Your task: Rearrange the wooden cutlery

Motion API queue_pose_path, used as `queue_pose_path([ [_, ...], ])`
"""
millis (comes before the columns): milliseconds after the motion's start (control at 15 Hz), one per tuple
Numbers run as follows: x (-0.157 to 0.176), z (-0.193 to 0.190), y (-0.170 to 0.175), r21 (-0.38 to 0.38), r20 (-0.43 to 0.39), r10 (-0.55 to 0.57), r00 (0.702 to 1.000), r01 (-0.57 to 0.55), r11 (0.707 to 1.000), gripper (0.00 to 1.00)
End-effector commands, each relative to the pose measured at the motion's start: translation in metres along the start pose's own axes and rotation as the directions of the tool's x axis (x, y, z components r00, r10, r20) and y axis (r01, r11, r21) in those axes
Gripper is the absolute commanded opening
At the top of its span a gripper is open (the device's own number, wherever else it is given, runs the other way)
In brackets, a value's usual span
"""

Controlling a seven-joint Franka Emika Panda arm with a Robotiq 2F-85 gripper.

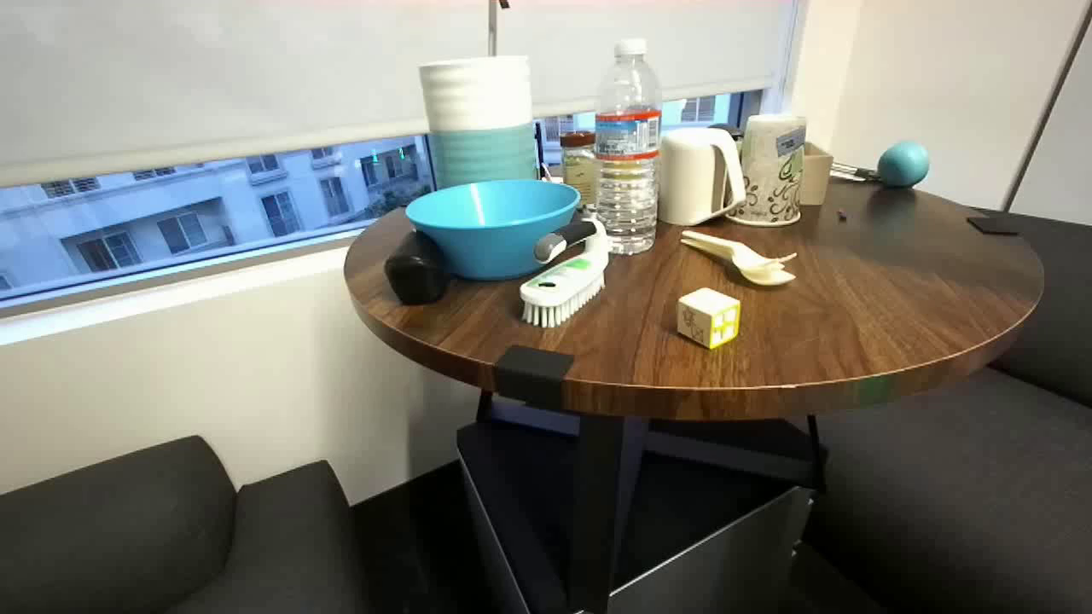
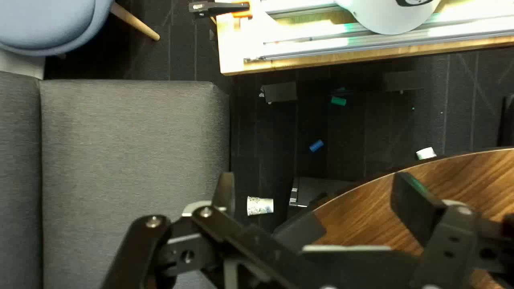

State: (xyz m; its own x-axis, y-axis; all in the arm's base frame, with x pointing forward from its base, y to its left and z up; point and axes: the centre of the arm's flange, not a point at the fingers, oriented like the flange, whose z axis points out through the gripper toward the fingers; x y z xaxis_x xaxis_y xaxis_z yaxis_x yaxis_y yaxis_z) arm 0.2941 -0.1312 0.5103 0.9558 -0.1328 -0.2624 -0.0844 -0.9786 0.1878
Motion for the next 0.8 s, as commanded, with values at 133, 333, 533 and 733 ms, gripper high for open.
queue_pose_path([
  [133, 0.000, 0.000, 0.000, 0.000, 0.000, 0.000, 1.000, 0.000, 1.000, 1.00],
  [333, 0.000, 0.000, 0.000, 0.000, 0.000, 0.000, 1.000, 0.000, 1.000, 1.00],
  [533, 0.002, -0.011, -0.029, 0.019, -0.008, -0.028, 1.000, 0.028, 0.999, 1.00],
  [733, 0.007, -0.023, -0.080, 0.105, 0.011, -0.046, 0.999, 0.044, 0.994, 1.00],
])
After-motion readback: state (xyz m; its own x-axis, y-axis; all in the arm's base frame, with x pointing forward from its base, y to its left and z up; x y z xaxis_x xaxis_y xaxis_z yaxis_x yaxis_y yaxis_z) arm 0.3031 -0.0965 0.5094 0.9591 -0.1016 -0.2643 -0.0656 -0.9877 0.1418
